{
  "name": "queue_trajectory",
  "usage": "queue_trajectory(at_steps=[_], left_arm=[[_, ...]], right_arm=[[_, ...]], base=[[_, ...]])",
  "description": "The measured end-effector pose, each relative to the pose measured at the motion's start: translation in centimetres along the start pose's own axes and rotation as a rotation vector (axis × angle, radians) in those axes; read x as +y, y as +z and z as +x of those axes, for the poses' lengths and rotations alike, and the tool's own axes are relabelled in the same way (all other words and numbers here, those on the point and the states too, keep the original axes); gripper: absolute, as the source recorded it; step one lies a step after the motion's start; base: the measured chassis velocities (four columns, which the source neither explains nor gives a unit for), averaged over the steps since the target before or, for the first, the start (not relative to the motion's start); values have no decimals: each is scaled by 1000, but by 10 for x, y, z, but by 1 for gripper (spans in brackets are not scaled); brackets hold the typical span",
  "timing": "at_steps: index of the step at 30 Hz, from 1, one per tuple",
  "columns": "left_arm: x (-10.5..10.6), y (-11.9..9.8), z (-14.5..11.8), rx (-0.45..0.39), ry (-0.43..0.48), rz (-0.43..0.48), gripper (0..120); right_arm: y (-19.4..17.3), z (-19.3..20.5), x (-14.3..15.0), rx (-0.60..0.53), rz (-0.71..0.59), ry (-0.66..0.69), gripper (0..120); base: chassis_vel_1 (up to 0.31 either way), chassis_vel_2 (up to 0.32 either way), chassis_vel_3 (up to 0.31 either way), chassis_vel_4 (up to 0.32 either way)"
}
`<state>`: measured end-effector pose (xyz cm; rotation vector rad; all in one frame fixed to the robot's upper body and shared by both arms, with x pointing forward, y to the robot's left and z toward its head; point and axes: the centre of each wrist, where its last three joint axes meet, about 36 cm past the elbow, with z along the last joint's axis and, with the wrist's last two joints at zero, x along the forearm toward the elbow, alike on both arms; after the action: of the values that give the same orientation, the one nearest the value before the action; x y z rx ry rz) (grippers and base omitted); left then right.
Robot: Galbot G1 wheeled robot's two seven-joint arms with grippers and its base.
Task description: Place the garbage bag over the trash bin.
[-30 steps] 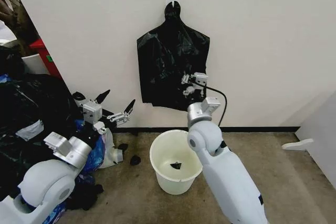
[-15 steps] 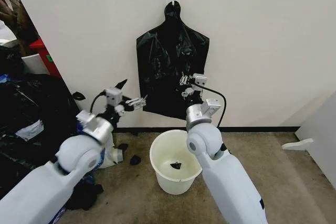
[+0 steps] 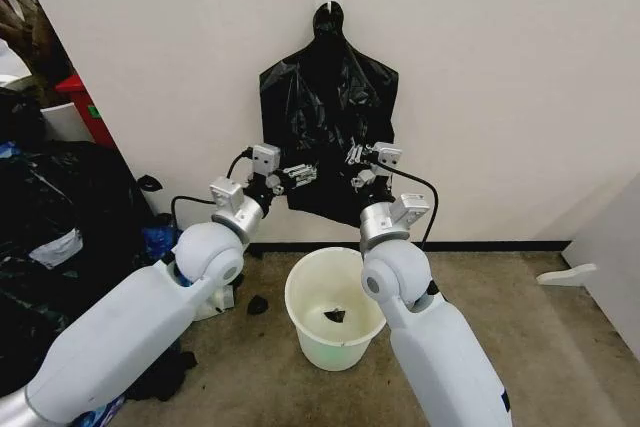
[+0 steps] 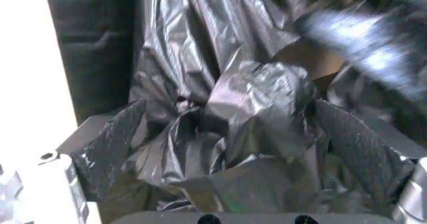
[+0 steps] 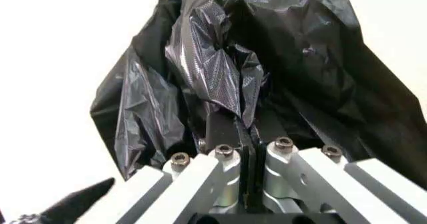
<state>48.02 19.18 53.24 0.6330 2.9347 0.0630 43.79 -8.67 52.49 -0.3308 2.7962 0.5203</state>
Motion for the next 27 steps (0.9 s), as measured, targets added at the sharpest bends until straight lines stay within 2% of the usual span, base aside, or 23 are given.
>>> queue_trajectory(at_steps=[5, 6, 7, 11, 13, 17, 20, 22, 27], left_arm=[[6, 2, -8, 30, -71, -40, 88], [9, 2, -9, 31, -92, -48, 79], [9, 2, -9, 31, -92, -48, 79], [14, 1, -8, 24, -108, -56, 66], [15, 0, -4, 13, -112, -51, 54], [16, 1, -1, -7, -120, -45, 45], [17, -2, 2, -25, -149, -36, 30], [17, -3, 3, -28, -155, -34, 26], [19, -6, 11, -33, -183, -12, 8]], right_arm=[[-1, 0, 1, -5, -3, -5, 0], [-1, 1, 0, -6, -3, -4, 0], [-1, 1, 0, -6, -3, -4, 0], [0, 1, -2, -7, -2, -1, 0], [0, 2, -4, -4, 3, 1, 0], [2, 3, -8, -3, 9, 5, 0], [4, 5, -12, -2, 15, 12, 0], [4, 5, -12, -2, 15, 12, 0], [8, 9, -16, 0, 24, 16, 0]], base=[[0, 0, 0, 0], [0, 0, 0, 0], [0, 0, 0, 0], [0, 0, 0, 0], [0, 0, 0, 0], [0, 0, 0, 0], [0, 0, 0, 0], [0, 0, 0, 0], [0, 0, 0, 0]])
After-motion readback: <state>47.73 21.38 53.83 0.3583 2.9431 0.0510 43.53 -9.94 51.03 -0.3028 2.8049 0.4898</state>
